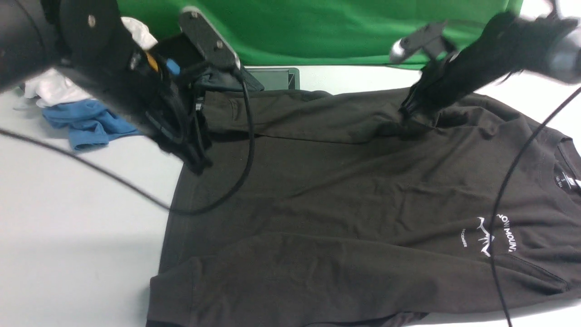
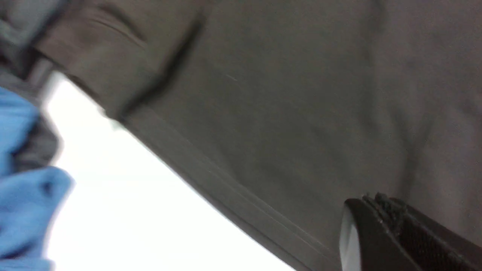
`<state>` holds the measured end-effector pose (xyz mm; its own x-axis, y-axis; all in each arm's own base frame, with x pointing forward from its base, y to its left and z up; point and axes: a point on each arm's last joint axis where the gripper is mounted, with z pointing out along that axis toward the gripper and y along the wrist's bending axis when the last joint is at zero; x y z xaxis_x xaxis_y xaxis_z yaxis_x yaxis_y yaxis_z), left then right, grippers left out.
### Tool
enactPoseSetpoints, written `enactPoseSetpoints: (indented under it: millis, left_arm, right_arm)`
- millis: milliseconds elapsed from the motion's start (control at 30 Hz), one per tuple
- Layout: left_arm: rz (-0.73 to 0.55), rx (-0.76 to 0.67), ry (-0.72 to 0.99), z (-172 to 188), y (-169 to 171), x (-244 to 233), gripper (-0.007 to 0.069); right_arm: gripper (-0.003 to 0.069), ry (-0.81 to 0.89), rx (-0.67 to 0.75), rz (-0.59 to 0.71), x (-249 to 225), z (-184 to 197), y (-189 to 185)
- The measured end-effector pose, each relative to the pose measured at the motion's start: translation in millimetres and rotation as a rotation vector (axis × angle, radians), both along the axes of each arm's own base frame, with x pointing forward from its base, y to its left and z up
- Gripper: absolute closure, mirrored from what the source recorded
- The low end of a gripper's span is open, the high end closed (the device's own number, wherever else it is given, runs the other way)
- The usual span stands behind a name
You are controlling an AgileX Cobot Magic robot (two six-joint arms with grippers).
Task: Fold a long-sleeved shirt on a white desktop.
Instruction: 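Grasp the near edge of the shirt at its hem and shoulder corners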
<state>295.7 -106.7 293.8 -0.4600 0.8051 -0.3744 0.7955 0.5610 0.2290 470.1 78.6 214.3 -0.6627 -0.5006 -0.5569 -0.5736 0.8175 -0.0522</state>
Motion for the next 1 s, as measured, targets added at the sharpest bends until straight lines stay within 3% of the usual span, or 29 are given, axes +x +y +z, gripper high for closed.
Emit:
enactPoseSetpoints:
  millis: [200,400,533,700,800,867,1000]
  left_arm:
    - [-0.167,0.057,0.158,-30,-20,-67,0.0607]
    - [-0.251,0.046,0.323,-66,-25,-117,0.0592]
    - [-0.288,0.021,0.302,-92,-22,-127,0.0477]
    - [-0.304,0.019,0.162,-122,-13,-132,0.0209]
    - [-0.359,0.047,0.128,-134,-7,-139,0.0096]
    - [-0.395,0.075,0.107,-139,-4,-141,0.0057]
    - [-0.414,0.091,0.051,-142,-2,-140,0.0074]
  right_arm:
    - [0.0625,0.05,-0.022,-0.027,-54,79,-9]
    - [0.0625,0.077,0.011,-0.078,-129,102,-8]
    - [0.0625,0.053,0.049,-0.076,-185,102,4]
    - [0.0625,0.005,0.073,-0.001,-240,98,17]
    - [0.0625,-0.011,0.079,0.021,-257,100,17]
    - [0.0625,-0.027,0.086,0.027,-264,102,15]
    - [0.0625,-0.054,0.095,0.026,-269,106,14]
